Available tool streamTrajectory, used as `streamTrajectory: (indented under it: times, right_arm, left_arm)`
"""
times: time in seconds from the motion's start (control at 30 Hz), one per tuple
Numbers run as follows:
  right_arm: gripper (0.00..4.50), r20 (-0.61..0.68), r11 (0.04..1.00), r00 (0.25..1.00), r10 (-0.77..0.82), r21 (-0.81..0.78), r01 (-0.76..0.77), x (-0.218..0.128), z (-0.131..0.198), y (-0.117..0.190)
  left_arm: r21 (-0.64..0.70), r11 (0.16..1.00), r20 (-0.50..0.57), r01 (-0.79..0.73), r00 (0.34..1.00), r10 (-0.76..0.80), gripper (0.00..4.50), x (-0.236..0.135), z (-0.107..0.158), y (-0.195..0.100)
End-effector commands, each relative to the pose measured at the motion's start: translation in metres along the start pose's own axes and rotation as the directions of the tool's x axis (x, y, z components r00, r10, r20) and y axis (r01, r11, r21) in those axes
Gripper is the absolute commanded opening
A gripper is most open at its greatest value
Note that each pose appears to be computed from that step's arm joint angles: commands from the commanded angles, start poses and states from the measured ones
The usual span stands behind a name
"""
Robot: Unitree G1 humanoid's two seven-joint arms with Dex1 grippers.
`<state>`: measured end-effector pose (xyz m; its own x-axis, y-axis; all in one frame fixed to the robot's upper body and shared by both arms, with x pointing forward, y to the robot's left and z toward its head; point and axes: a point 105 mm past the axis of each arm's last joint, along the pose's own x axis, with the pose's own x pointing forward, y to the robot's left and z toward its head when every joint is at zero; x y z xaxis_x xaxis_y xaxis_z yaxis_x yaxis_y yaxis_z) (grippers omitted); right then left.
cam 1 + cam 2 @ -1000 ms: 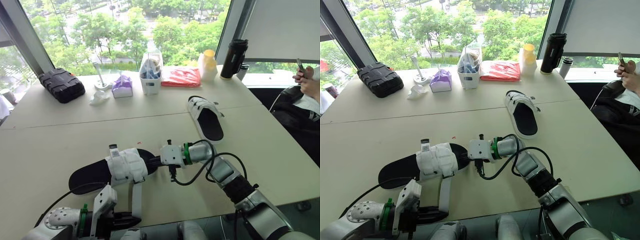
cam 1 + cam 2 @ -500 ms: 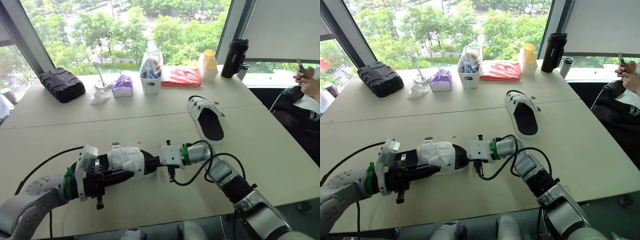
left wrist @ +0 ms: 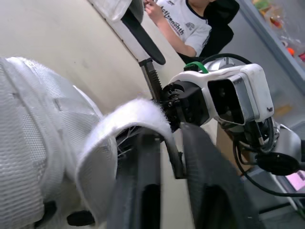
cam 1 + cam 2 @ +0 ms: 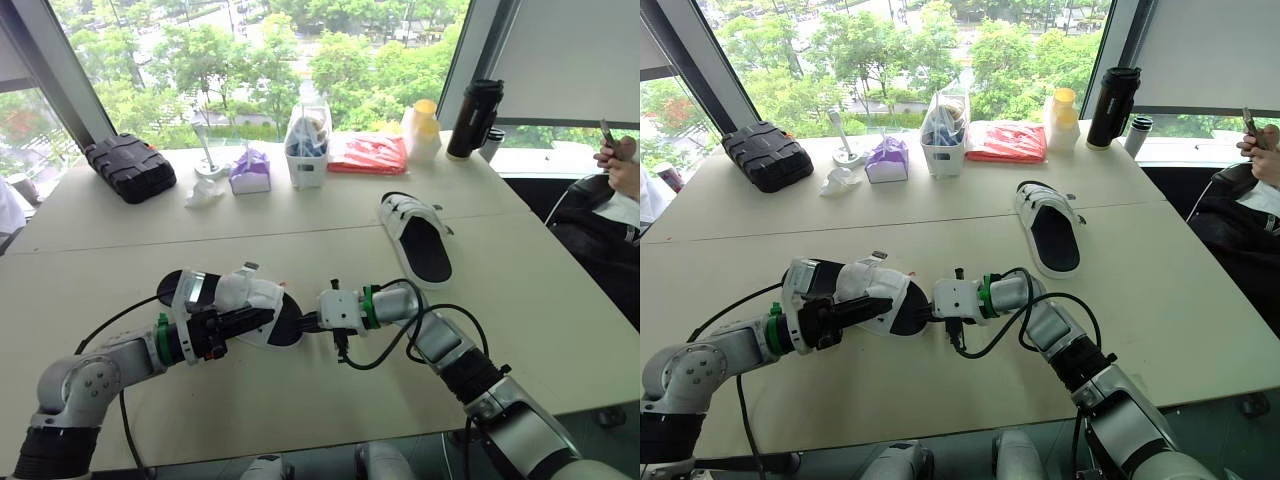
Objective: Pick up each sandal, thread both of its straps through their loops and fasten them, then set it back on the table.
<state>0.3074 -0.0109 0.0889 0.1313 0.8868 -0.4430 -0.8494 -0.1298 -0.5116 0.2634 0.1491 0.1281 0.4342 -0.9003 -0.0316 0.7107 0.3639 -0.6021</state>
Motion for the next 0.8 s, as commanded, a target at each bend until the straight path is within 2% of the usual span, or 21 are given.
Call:
streamTrajectory:
  times: [0.03,0.17,0.3,0.43,0.6,0.7,0.8]
  right_arm:
    - [0.00,-0.033,1.000,0.999,0.002,0.006,-0.002,-0.001,-0.007,0.001]
    - [0.00,-0.030,1.000,1.000,-0.004,0.008,0.004,0.000,-0.006,0.000]
    - [0.00,-0.030,1.000,1.000,-0.009,0.009,0.009,0.000,-0.006,-0.001]
    - [0.00,-0.031,1.000,0.999,-0.014,0.011,0.014,0.000,-0.006,-0.001]
    - [0.00,-0.032,1.000,0.999,-0.020,0.014,0.020,0.000,-0.007,-0.001]
    - [0.00,-0.031,1.000,0.999,-0.022,0.017,0.023,0.000,-0.007,-0.001]
    - [0.00,-0.029,1.000,0.999,-0.023,0.019,0.023,0.001,-0.006,0.000]
  left_arm:
    - [0.011,1.000,0.010,0.019,1.000,-0.019,2.52,0.002,0.008,-0.002]
    - [0.012,1.000,0.027,0.014,1.000,-0.015,4.44,0.007,0.018,0.003]
    - [0.010,1.000,0.058,0.007,0.998,-0.008,4.44,0.009,0.030,0.009]
    - [0.064,0.998,0.072,-0.007,0.997,0.002,4.44,0.013,0.043,0.014]
    - [0.095,0.995,0.242,-0.014,0.970,-0.009,4.44,0.007,0.087,0.010]
    - [0.101,0.992,0.350,-0.073,0.936,0.033,4.44,-0.011,0.114,0.012]
    - [0.112,0.982,0.371,-0.154,0.923,0.103,4.44,-0.028,0.117,0.017]
